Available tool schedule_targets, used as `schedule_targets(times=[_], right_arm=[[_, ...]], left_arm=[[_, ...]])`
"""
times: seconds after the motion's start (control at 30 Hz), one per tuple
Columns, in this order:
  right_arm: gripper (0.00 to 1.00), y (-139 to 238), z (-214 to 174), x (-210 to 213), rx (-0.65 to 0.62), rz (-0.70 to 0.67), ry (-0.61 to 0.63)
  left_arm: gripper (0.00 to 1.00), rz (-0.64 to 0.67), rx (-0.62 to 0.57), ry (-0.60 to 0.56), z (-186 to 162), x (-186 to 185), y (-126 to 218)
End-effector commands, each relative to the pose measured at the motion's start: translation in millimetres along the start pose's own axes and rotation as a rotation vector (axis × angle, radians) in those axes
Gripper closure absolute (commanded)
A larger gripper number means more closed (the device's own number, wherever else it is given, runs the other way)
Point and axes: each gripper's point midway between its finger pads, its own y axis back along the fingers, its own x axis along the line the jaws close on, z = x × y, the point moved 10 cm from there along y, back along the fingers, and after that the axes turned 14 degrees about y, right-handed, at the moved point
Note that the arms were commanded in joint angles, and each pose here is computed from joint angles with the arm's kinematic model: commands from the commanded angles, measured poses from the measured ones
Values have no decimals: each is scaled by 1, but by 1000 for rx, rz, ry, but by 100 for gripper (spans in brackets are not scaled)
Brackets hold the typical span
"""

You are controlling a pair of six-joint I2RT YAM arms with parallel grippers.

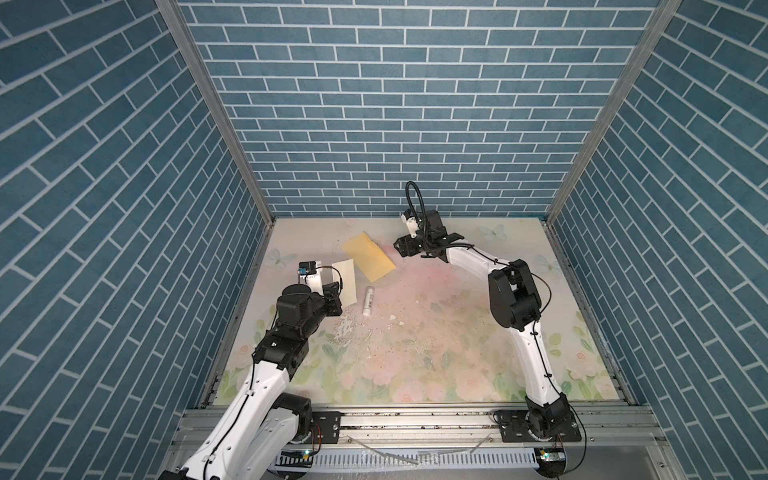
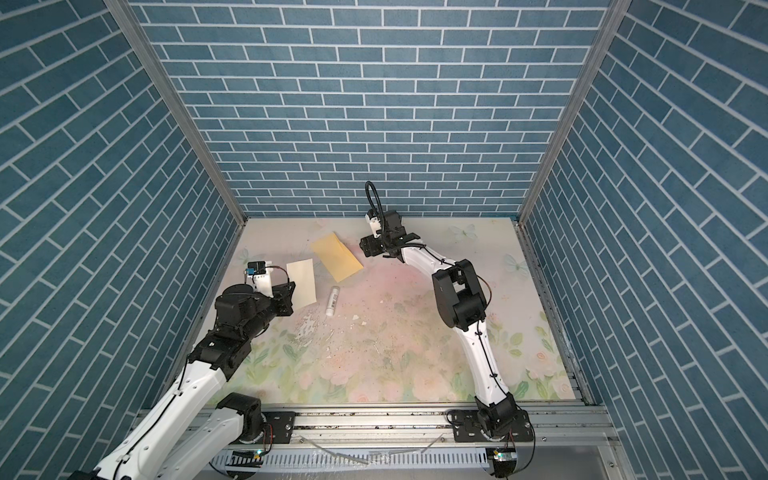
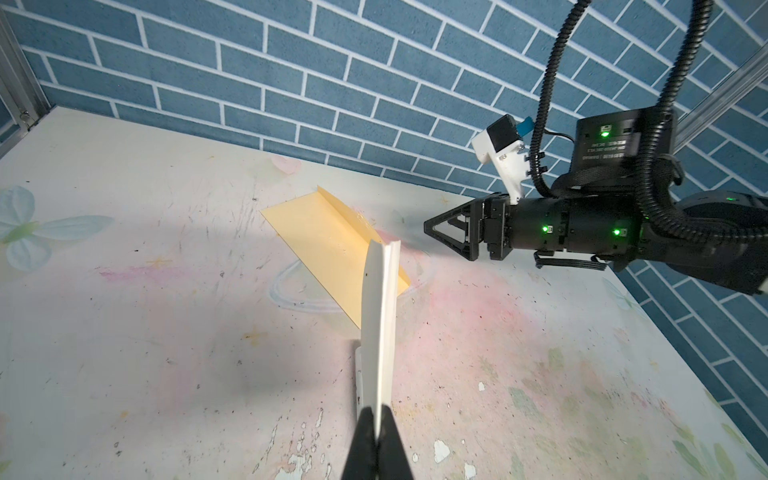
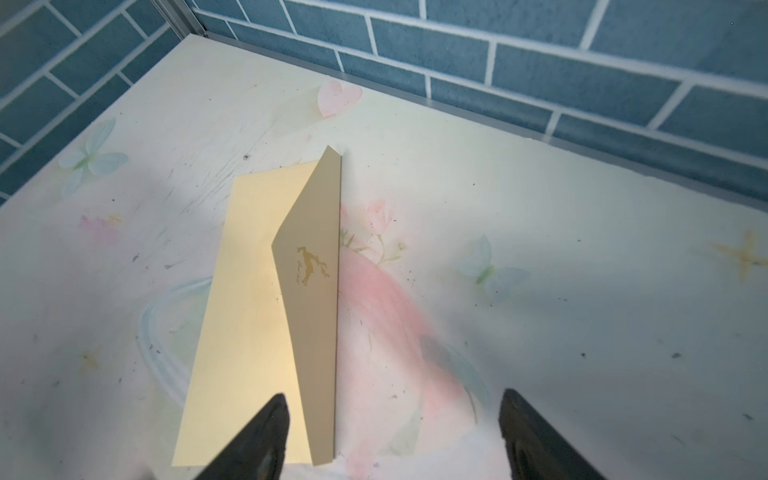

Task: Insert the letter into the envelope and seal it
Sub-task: 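Grasp the yellow envelope's flap edge with the right gripper and lift it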

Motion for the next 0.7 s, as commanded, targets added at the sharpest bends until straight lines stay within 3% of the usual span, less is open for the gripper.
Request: schedule_targets(times=[0.0,0.23,0.43,0.67], right_arm=[[23,-5,16,8,-54,51,-85],[26,-27,10,32,12,-11,-10],[33,-43,3,41,125,-160,89],[43,-57,-3,53,170,-206,176]], left_arm=[[100,-12,-3,6,-1,2,-2],[100,-20,-1,7,-2,2,-3],[100,-25,0,7,-2,2,-3],[100,-29,2,12,-5,3,-5]])
